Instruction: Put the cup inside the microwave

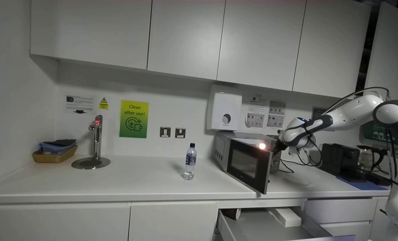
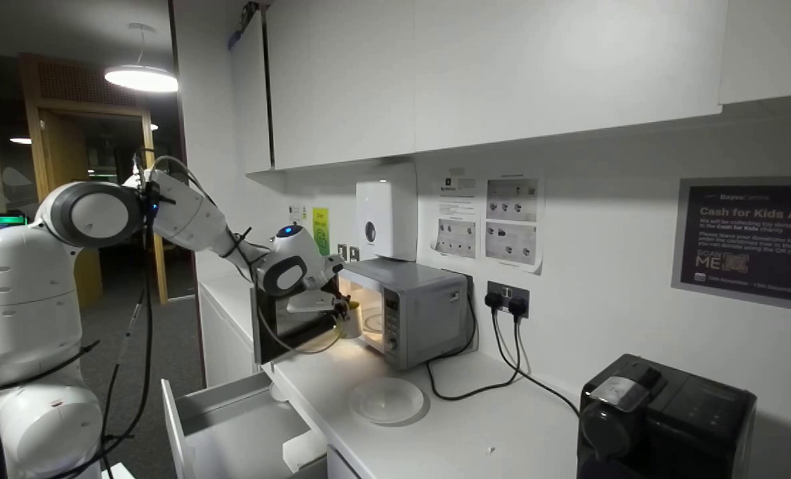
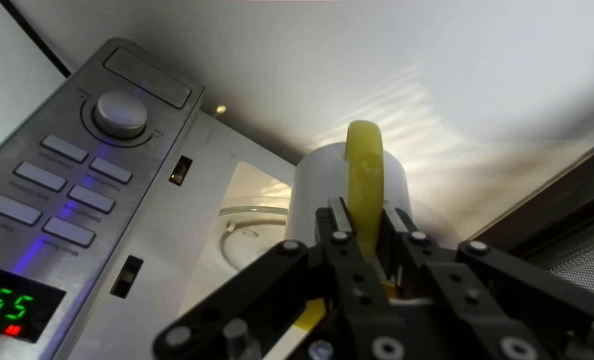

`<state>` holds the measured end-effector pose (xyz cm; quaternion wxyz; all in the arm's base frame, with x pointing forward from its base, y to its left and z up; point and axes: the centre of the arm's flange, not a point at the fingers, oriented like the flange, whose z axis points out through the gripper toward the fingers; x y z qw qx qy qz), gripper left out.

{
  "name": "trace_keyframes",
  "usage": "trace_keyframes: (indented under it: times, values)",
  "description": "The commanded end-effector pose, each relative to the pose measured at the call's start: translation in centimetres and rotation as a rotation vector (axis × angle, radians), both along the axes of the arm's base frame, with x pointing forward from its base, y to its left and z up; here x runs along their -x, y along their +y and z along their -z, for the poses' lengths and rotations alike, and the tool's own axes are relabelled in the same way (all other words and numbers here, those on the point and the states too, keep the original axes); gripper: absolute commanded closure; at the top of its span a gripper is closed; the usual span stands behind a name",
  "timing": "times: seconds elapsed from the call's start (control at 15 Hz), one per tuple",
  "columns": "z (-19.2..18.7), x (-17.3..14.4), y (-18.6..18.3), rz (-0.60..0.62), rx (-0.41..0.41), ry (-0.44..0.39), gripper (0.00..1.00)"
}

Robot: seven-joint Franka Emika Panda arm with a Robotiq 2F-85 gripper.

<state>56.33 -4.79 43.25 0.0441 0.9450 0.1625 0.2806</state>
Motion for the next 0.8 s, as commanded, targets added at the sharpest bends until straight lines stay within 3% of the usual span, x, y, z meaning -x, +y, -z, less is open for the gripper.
trace_keyframes:
  times: [0.0,0.73]
  values:
    - [-1.1,-1.7,-0.3,0.008,0.019,-0.068,0.96]
    - [-0.9,-5.0,-0.8,0.030,-0.028,-0.115,0.96]
